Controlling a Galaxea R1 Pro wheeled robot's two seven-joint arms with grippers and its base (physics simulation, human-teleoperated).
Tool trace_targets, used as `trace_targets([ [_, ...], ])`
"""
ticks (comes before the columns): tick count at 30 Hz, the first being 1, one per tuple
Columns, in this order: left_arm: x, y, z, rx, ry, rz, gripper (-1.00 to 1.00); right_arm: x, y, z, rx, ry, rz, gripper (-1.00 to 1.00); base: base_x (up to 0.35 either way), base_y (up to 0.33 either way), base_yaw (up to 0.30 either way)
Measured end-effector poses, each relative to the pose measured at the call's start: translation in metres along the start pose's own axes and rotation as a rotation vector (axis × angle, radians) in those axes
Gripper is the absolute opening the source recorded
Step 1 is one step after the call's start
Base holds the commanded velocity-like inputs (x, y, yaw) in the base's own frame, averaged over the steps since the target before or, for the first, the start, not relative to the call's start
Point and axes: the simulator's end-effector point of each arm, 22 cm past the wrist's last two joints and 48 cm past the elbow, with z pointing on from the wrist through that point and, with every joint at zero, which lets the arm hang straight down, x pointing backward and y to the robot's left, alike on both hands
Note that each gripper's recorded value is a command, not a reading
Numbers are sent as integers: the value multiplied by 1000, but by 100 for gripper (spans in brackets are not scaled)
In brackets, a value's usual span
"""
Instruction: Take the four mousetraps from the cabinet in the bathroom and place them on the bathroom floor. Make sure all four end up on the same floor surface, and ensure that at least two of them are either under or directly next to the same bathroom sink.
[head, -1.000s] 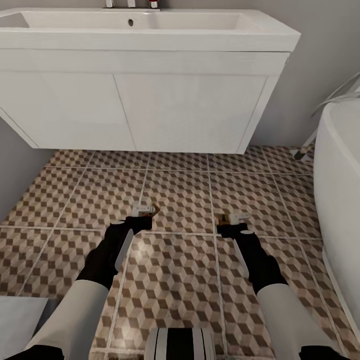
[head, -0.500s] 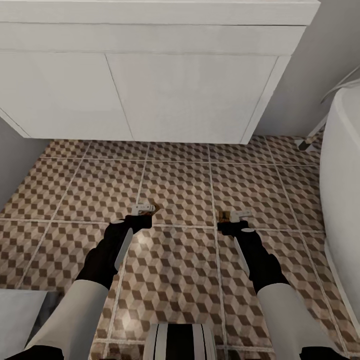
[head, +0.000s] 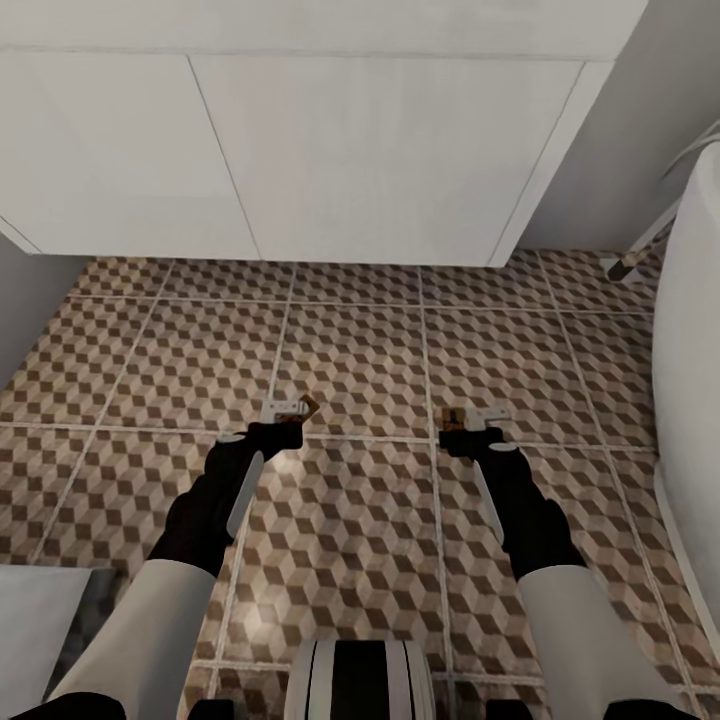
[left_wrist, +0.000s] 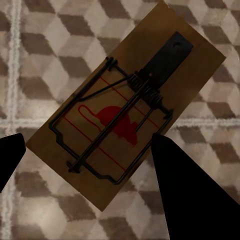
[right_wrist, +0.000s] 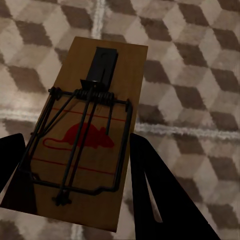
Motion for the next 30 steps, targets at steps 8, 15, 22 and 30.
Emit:
trace_targets([
  [8,1,2,7,-1,-9,-4,-100,8,-1,6,4,28,3,-100,0,0,0],
  [15,15,4,17,-1,14,-7,-100,23,2,16,0,54,-1,-100,0,0,0],
  [22,32,6,28,-2,41,-11,-100,38,10,26,-11,78,-18,-100,0,0,0],
  [30,41,9,37,-3,48,-17,-100,58,13,38,-15,109,-23,-100,0,0,0],
])
